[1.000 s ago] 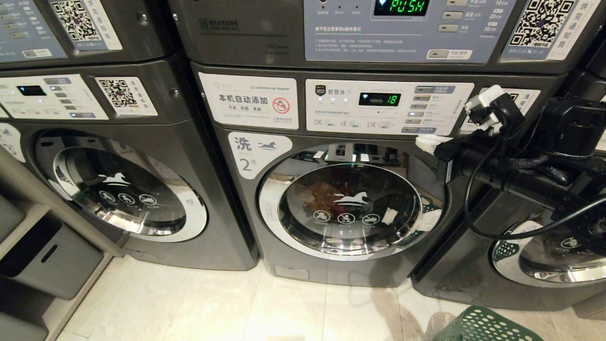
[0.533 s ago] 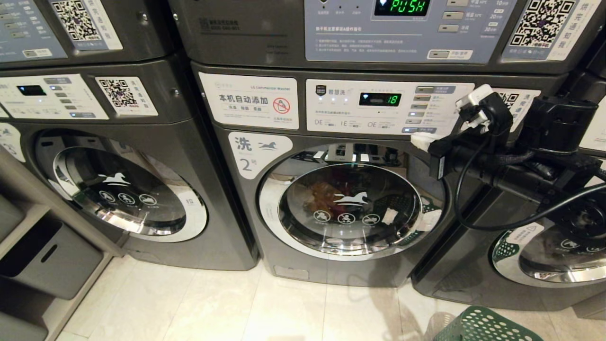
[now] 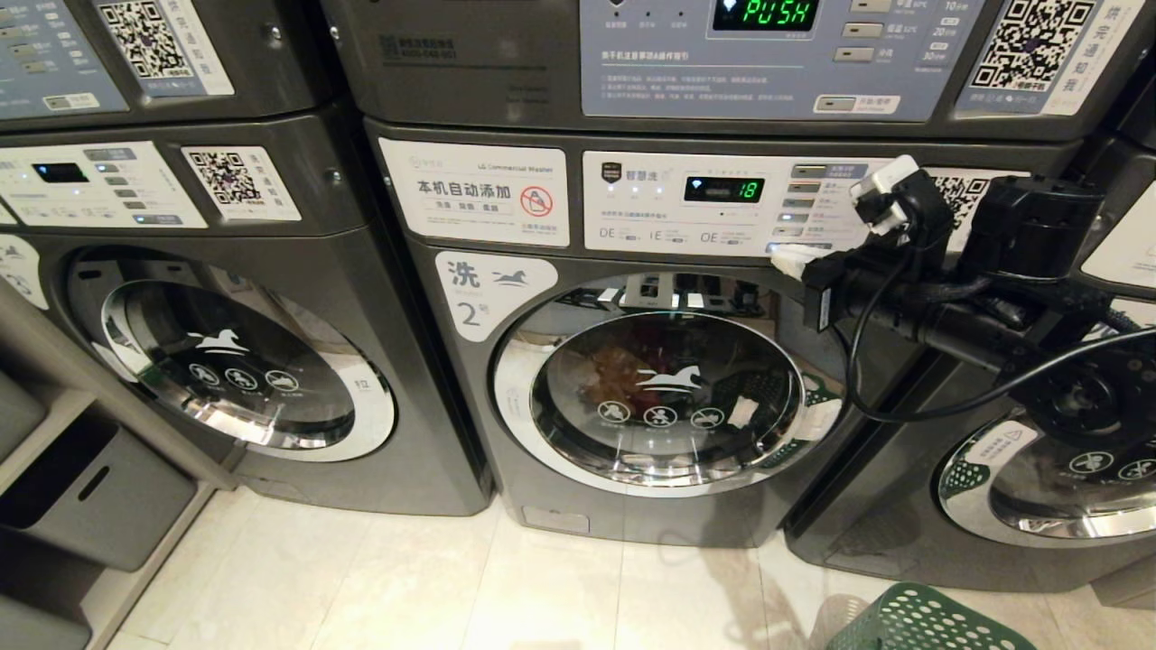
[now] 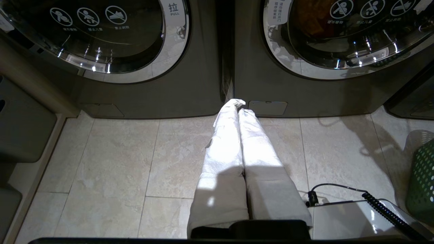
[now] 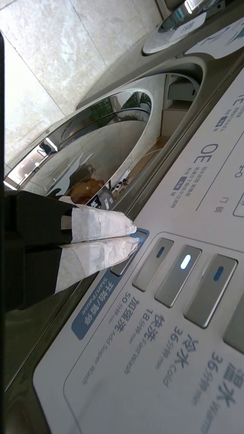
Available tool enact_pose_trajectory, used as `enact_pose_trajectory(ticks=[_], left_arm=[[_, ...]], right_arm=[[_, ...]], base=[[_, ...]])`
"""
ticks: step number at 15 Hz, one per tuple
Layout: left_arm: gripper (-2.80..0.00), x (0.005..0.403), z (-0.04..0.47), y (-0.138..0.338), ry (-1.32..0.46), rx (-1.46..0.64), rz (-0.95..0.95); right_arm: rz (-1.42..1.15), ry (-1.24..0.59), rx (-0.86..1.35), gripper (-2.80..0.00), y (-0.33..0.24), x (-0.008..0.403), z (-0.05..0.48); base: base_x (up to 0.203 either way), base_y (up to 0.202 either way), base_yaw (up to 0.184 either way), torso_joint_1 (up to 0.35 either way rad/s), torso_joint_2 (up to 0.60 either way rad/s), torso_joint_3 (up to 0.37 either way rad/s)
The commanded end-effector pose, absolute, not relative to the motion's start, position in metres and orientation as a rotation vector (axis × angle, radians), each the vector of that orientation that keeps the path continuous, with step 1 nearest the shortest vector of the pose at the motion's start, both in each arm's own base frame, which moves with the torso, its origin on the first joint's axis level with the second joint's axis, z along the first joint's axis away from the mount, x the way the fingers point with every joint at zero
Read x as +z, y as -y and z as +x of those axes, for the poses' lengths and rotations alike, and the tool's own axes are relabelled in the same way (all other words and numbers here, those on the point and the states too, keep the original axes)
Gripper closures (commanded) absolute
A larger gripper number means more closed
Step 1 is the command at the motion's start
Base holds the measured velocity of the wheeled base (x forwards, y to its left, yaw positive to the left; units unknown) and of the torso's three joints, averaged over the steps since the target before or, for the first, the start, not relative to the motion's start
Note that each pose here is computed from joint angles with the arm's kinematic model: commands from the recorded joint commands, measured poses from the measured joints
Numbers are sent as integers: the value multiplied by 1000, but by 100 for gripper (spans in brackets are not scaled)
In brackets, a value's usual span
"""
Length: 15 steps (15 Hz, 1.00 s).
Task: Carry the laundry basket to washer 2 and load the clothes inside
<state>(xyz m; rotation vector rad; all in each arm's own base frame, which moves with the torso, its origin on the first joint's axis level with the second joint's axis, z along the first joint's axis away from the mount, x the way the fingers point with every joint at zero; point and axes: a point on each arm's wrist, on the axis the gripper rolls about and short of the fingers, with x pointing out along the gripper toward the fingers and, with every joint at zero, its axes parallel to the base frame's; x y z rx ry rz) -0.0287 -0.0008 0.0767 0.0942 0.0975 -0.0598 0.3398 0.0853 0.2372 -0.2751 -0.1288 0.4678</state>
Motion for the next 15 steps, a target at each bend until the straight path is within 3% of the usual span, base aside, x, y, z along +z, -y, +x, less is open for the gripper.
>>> enact_pose_trajectory(ticks=[1, 15], left_arm=[[0, 76, -29, 1, -98, -60, 95], [0, 76, -29, 1, -98, -60, 95]], right_arm=[[-277, 129, 464, 0, -86, 235, 346], [-284, 136, 421, 0, -75, 238, 350]], base=[[0, 0, 0, 0, 0, 0], [0, 0, 0, 0, 0, 0]])
